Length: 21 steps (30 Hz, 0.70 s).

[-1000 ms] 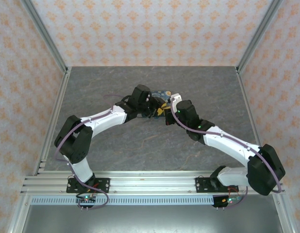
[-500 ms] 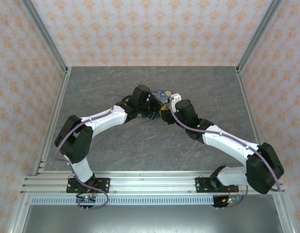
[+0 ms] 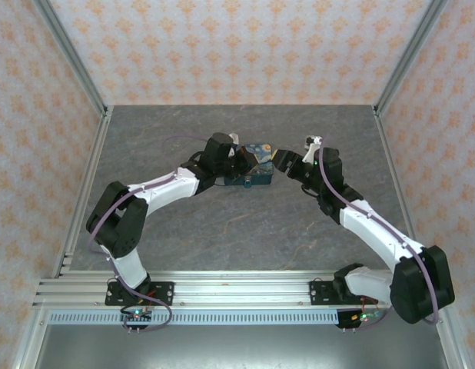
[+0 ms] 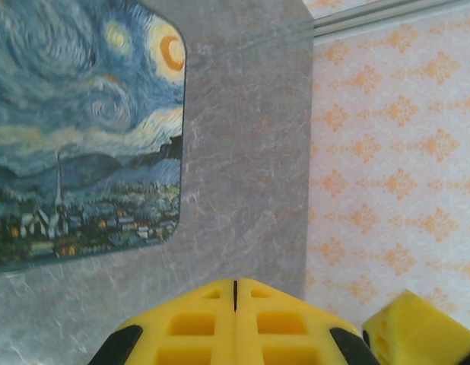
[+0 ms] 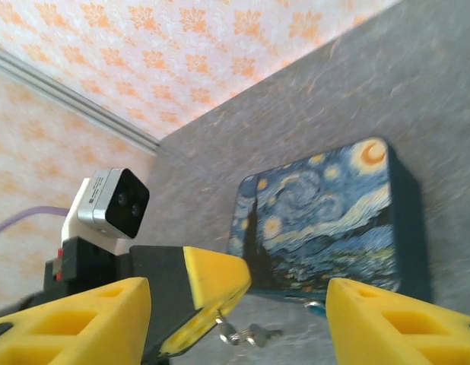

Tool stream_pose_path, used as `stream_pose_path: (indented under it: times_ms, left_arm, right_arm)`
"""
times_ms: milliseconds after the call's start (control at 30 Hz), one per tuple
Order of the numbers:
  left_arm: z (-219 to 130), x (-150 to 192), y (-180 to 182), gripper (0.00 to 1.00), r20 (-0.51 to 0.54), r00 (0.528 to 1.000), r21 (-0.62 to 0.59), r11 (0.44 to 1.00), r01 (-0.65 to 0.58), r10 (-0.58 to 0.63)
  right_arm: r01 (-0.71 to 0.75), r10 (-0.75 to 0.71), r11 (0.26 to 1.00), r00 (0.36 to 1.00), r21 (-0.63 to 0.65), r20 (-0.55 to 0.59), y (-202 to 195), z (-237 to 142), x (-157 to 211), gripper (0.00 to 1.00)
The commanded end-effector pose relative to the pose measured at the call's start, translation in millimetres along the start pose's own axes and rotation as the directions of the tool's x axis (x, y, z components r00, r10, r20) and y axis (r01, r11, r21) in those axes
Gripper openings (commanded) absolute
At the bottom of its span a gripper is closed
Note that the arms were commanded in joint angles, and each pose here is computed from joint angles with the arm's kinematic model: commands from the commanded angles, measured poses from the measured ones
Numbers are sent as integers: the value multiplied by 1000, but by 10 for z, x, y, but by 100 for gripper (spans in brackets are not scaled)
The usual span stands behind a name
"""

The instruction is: Unlock a padlock with a key

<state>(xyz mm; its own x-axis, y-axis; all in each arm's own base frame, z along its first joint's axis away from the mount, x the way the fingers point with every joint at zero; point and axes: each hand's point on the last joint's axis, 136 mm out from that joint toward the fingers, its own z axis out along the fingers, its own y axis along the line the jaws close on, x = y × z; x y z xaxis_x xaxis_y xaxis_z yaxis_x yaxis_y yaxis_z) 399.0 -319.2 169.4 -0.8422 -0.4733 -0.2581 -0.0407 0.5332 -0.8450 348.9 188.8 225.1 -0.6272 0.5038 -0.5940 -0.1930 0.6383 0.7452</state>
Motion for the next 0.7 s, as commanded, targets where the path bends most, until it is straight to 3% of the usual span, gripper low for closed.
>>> stream_pose_path:
  times_ms: [0, 267, 433, 667]
  left_arm:
    - [-186, -187, -333, 0, 131, 968, 106, 967, -230, 216]
    - [-418, -325, -565, 0, 280, 932, 221, 930, -295, 229]
    - [-441, -367, -602, 0, 297, 935, 241, 932, -269, 193]
    - [-461, -434, -540, 0, 320, 936, 221, 949, -224, 146]
  right_arm:
    - [-240, 236, 957, 971, -164, -41, 196, 91, 8, 62]
    - [-438, 437, 848, 896, -298, -76, 262, 203, -42, 57]
    - [-492, 486, 813, 868, -312, -103, 262, 237, -31, 53]
    - [-540, 521, 786, 841, -302, -149, 241, 261, 47, 56]
